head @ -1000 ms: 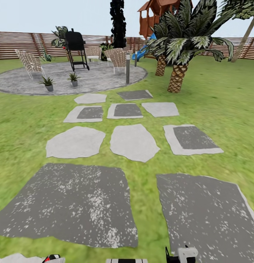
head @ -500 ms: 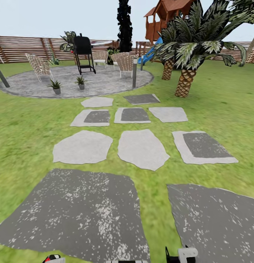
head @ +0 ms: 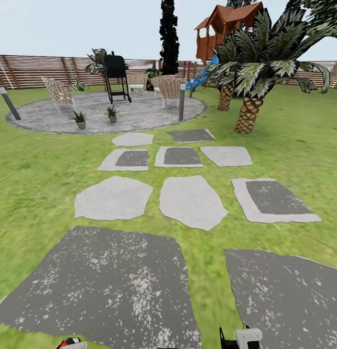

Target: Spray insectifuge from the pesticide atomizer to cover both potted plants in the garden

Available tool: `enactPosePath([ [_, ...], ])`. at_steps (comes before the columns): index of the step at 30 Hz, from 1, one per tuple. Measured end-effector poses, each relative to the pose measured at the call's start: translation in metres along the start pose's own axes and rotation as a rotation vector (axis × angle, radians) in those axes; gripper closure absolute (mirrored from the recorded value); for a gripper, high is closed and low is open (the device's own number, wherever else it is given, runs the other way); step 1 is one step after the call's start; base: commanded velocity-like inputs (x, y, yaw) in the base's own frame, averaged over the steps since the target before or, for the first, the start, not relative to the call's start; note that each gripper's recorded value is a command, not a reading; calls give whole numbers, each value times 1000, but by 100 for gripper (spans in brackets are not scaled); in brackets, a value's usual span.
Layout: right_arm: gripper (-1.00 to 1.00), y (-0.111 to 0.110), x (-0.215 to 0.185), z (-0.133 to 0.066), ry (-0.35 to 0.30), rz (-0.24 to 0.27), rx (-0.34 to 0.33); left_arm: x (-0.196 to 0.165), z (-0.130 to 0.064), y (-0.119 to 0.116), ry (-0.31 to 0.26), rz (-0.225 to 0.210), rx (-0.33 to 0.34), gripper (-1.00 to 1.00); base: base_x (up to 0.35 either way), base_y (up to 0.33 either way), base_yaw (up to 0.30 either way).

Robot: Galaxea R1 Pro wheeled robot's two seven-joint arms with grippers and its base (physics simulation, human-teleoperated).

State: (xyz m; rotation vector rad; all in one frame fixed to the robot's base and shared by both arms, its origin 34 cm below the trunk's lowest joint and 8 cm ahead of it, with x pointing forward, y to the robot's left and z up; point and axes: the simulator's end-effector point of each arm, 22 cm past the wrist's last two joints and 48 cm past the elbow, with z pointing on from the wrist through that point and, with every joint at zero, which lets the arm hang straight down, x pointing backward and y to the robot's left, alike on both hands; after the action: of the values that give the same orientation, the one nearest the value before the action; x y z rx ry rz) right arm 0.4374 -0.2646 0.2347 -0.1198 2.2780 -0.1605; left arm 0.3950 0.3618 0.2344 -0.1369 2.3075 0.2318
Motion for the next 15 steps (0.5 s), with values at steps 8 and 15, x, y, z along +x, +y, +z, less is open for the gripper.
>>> enactPosePath([
  [8, -100, -1, -5, 0, -11, 1, 1, -4, 0, -1, -8, -1, 2, 100, 0, 0, 126],
  [15, -100, 0, -9, 0, -20, 2, 2, -8, 0, 0, -17, -4, 1, 100, 0, 0, 195],
])
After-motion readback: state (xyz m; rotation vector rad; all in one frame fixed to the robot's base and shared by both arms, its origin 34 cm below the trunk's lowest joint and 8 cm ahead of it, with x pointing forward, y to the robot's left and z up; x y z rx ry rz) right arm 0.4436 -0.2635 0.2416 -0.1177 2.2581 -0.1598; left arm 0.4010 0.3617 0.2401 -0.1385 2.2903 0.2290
